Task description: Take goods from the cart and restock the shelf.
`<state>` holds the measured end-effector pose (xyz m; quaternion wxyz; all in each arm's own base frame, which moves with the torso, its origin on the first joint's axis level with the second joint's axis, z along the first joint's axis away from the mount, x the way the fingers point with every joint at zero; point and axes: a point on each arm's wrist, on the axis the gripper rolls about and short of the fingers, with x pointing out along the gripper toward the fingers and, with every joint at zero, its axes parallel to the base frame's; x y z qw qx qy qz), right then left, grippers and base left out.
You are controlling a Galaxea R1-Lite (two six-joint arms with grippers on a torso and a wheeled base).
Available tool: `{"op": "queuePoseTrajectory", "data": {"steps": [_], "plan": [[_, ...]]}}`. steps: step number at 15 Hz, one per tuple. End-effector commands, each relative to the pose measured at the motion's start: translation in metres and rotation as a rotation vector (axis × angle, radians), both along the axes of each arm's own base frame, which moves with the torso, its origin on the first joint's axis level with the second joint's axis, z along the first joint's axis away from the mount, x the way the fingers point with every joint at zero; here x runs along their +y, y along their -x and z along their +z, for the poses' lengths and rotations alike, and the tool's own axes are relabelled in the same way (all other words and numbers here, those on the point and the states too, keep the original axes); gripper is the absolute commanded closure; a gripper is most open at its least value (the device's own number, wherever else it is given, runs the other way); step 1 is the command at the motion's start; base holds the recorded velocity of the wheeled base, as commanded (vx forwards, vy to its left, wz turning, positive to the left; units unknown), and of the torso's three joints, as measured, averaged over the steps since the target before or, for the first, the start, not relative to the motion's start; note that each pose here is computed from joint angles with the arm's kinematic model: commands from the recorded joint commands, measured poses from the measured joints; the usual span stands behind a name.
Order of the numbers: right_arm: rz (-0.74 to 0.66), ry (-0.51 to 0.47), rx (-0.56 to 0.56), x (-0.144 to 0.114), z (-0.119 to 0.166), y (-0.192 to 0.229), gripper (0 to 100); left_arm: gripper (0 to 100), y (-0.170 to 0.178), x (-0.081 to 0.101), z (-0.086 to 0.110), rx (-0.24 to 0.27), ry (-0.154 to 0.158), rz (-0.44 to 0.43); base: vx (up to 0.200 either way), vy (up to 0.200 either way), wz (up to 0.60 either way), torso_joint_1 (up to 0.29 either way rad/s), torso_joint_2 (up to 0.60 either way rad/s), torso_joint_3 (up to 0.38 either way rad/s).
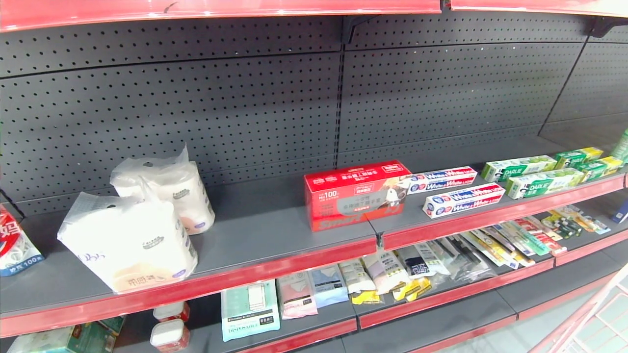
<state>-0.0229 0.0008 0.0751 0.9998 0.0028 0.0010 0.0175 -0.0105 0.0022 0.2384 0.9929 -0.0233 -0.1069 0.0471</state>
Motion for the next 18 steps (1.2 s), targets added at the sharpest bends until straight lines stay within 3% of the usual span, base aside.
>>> {"op": "queuePoseTrajectory", "data": {"steps": [1,2,4,5,7,9,14,18], "plan": [[0.002,0.001,0.001,0.000,0.000,0.000,0,0,-0.046,0.004,0.038,0.075,0.039,0.167,0.000,0.000,0.00,0.000,0.00,0.000],[0.002,0.001,0.001,0.000,0.000,0.000,0,0,-0.054,0.007,0.035,0.117,0.044,0.253,0.000,0.000,0.00,0.000,0.00,0.000],[0.002,0.001,0.001,0.000,0.000,0.000,0,0,-0.067,0.018,0.027,0.222,0.053,0.513,0.000,0.000,0.00,0.000,0.00,0.000],[0.000,0.001,0.001,0.000,0.000,0.000,0,0,-0.068,0.021,0.020,0.264,0.055,0.564,0.000,0.000,0.00,0.000,0.00,0.000],[0.002,0.001,0.001,0.000,0.000,0.000,0,0,-0.064,0.021,0.000,0.346,0.032,0.575,0.000,0.000,0.00,0.000,0.00,0.000],[0.000,-0.001,0.001,0.000,0.000,0.000,0,0,-0.065,0.023,-0.016,0.416,0.034,0.601,0.000,0.000,0.00,0.000,0.00,0.000],[0.000,0.001,0.001,0.000,0.000,0.000,0,0,-0.080,0.039,-0.037,0.568,0.070,0.742,0.000,0.000,0.00,0.000,0.00,0.000],[0.000,0.001,0.001,0.000,0.000,0.000,0,0,-0.095,0.052,-0.046,0.667,0.097,0.793,0.000,0.000,0.00,0.000,0.00,0.000]]}}
